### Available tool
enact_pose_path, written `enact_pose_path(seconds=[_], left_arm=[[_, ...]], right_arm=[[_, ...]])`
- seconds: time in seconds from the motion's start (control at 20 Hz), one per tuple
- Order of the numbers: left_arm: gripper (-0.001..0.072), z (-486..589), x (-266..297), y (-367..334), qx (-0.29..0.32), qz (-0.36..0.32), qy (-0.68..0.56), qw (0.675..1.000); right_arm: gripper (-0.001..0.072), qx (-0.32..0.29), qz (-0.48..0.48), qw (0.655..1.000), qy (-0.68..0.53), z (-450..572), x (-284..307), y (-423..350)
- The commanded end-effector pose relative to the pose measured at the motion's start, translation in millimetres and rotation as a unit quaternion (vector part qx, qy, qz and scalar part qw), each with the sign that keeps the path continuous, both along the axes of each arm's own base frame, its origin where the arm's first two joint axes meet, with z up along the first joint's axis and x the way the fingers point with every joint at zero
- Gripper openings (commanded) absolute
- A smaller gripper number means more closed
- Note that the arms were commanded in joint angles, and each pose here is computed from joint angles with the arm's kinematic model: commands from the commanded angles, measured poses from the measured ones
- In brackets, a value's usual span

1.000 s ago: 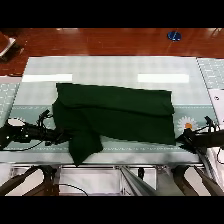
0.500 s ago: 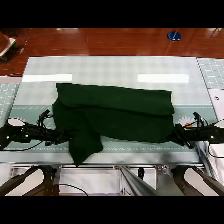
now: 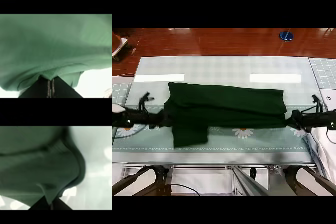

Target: Fold the shirts.

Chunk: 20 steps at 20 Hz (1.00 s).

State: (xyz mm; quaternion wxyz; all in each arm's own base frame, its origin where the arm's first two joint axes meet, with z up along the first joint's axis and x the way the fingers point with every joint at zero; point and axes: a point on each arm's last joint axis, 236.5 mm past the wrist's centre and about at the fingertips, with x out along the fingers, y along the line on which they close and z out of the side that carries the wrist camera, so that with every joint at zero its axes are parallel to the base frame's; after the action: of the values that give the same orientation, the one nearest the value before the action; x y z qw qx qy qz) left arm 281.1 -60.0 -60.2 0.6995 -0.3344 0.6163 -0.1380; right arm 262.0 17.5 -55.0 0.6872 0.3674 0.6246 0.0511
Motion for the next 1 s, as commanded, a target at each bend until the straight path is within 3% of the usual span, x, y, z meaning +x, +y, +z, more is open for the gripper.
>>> enact_pose_path(seconds=[0.0, 0.4, 0.8, 0.85, 0.9, 0.95], left_arm=[[0.0018, 45.0, 64.1, -8.7, -0.028, 0.005, -0.067, 0.997], [0.0018, 55.7, 174.9, -30.0, -0.052, -0.027, -0.055, 0.997], [0.0018, 23.6, 217.8, -27.7, -0.059, -0.024, -0.038, 0.997], [0.0023, 15.8, 216.9, -28.6, -0.061, -0.026, -0.03, 0.997], [0.0174, 10.0, 214.3, -30.5, -0.064, -0.029, -0.021, 0.997], [0.0469, 7.4, 211.9, -31.0, -0.065, -0.032, -0.015, 0.997]], right_arm=[[0.0025, 0.014, 0.015, 0.999, -0.041, 20.4, 39.8, 4.2], [0.0025, 0.004, 0.021, 0.998, -0.063, 13.2, 123.7, 2.3], [0.0026, 0.026, 0.001, 0.997, -0.067, 0.0, 166.1, -4.2], [0.0093, 0.03, -0.006, 0.997, -0.068, -3.8, 169.6, -4.2], [0.0336, 0.031, -0.013, 0.997, -0.069, -6.5, 172.8, -5.2], [0.0411, 0.022, -0.011, 0.997, -0.074, -7.6, 174.0, -8.3]])
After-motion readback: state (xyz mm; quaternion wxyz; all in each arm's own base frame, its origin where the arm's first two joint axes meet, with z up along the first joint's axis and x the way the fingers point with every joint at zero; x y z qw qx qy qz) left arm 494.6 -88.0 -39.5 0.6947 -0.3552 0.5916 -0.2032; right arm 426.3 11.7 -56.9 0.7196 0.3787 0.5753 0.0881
